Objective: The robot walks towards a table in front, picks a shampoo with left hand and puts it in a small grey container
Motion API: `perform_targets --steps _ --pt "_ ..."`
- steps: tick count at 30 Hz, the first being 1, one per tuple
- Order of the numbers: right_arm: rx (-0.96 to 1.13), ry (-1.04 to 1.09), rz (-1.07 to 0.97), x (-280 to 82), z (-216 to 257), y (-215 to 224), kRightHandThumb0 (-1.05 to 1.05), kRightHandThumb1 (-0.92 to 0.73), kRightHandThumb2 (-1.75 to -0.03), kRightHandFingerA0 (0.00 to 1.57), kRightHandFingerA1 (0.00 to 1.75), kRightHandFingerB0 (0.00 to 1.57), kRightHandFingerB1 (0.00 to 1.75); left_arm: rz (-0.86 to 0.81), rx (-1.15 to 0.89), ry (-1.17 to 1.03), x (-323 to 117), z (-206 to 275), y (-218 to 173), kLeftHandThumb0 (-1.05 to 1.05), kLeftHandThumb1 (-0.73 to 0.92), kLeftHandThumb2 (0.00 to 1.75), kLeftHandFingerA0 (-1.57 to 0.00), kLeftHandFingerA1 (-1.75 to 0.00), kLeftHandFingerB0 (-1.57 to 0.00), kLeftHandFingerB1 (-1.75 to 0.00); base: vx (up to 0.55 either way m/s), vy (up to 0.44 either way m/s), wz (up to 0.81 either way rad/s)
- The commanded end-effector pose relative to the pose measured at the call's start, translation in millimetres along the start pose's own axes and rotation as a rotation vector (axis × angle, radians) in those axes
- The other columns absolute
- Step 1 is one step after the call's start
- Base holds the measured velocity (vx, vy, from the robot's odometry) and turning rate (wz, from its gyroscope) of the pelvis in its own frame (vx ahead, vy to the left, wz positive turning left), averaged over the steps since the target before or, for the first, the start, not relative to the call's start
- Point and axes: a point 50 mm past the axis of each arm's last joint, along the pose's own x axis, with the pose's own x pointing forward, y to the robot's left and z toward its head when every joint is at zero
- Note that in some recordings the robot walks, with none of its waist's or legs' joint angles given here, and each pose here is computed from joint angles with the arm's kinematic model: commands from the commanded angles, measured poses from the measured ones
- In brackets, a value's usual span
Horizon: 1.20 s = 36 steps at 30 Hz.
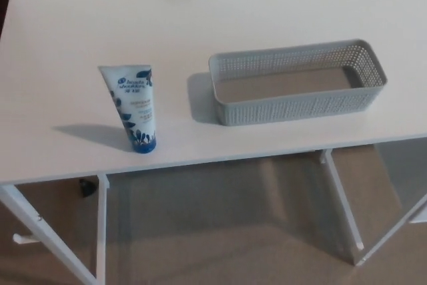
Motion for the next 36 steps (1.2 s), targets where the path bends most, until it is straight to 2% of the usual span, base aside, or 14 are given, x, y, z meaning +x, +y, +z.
perform_targets --steps 1,14,15,16,17,18,20,26,27,28,30,33,35,36 --pt "-0.004 0.001 -0.017 -1 0 -5 -0.16 -0.60 -0.58 0.62 0.49 0.41 0.36 -0.006 0.027 -0.015 0 3 3 -0.24 0.55 0.57 -0.63 -0.44 -0.39 -0.35 0.03 -0.049 0.09" --pt "0.006 0.011 -0.010 -2 -7 -3 -0.14 -0.59 -0.57 0.63 0.49 0.41 0.36 0.015 -0.005 -0.040 0 7 6 -0.25 0.55 0.57 -0.66 -0.48 -0.40 -0.35 -0.01 -0.007 0.00" --pt "0.007 0.013 -0.015 -3 -7 -5 -0.15 -0.59 -0.57 0.62 0.48 0.40 0.35 -0.015 -0.067 -0.078 -2 10 9 -0.28 0.53 0.56 -0.45 -0.39 -0.33 -0.33 0.00 0.000 0.00" --pt "0.010 0.012 -0.014 -3 -8 -6 -0.15 -0.60 -0.57 0.61 0.49 0.39 0.36 -0.033 -0.106 -0.123 -4 15 13 -0.32 0.56 0.57 -0.37 -0.36 -0.28 -0.32 0.00 0.000 0.00" --pt "0.015 0.009 -0.011 -3 -8 -6 -0.15 -0.60 -0.57 0.61 0.49 0.39 0.36 -0.041 -0.125 -0.166 -7 19 17 -0.32 0.56 0.57 -0.37 -0.36 -0.28 -0.32 0.00 0.000 0.00" --pt "0.014 -0.001 -0.008 -3 -5 -7 -0.22 -0.57 -0.63 0.56 0.51 0.37 0.39 -0.053 -0.174 -0.230 -8 31 19 -0.39 0.50 0.65 -0.25 -0.39 -0.25 -0.37 0.00 0.000 0.00" --pt "0.010 0.005 -0.016 -4 -6 -8 -0.21 -0.58 -0.63 0.56 0.49 0.39 0.39 -0.075 -0.234 -0.360 -20 53 36 -0.41 0.46 0.62 -0.14 -0.33 -0.21 -0.35 0.00 0.000 0.00" --pt "0.010 0.005 -0.013 -4 -5 -9 -0.22 -0.57 -0.64 0.59 0.52 0.39 0.40 -0.113 -0.256 -0.660 -65 114 67 -0.43 0.43 0.59 -0.16 -0.31 -0.21 -0.35 0.00 0.000 0.00" --pt "0.002 0.007 -0.013 -4 -6 -9 -0.16 -0.62 -0.58 0.63 0.49 0.41 0.36 -0.126 -0.248 -0.774 -79 142 75 -0.24 0.34 0.86 0.00 -0.48 -0.01 -0.45 0.00 0.000 0.00" --pt "0.002 0.010 -0.013 -3 -6 -8 -0.16 -0.62 -0.58 0.62 0.48 0.40 0.36 -0.143 -0.232 -0.849 -90 161 79 -0.22 0.43 0.91 0.00 -0.49 -0.01 -0.46 0.00 0.000 0.00" --pt "0.014 0.009 -0.018 -3 -6 -8 -0.15 -0.60 -0.57 0.62 0.47 0.41 0.36 -0.182 -0.201 -0.987 -113 207 77 -0.21 0.35 0.86 0.00 -0.48 -0.02 -0.46 0.00 0.000 0.00" --pt "0.011 0.011 -0.023 -3 -6 -7 -0.16 -0.59 -0.57 0.63 0.49 0.40 0.36 -0.263 -0.117 -1.085 -131 238 67 -0.18 0.44 0.91 -0.01 -0.49 -0.03 -0.47 0.00 0.000 0.00" --pt "0.010 0.015 -0.024 -3 -6 -8 -0.16 -0.59 -0.57 0.63 0.49 0.40 0.36 -0.293 -0.053 -1.127 -140 255 58 -0.20 0.40 0.88 0.00 -0.48 -0.03 -0.48 0.00 0.000 0.00" --pt "0.013 0.015 -0.026 -3 -7 -9 -0.17 -0.58 -0.57 0.62 0.48 0.41 0.36 -0.298 0.016 -1.155 -143 261 54 -0.20 0.49 0.94 0.00 -0.49 -0.01 -0.48 0.00 0.000 0.00"
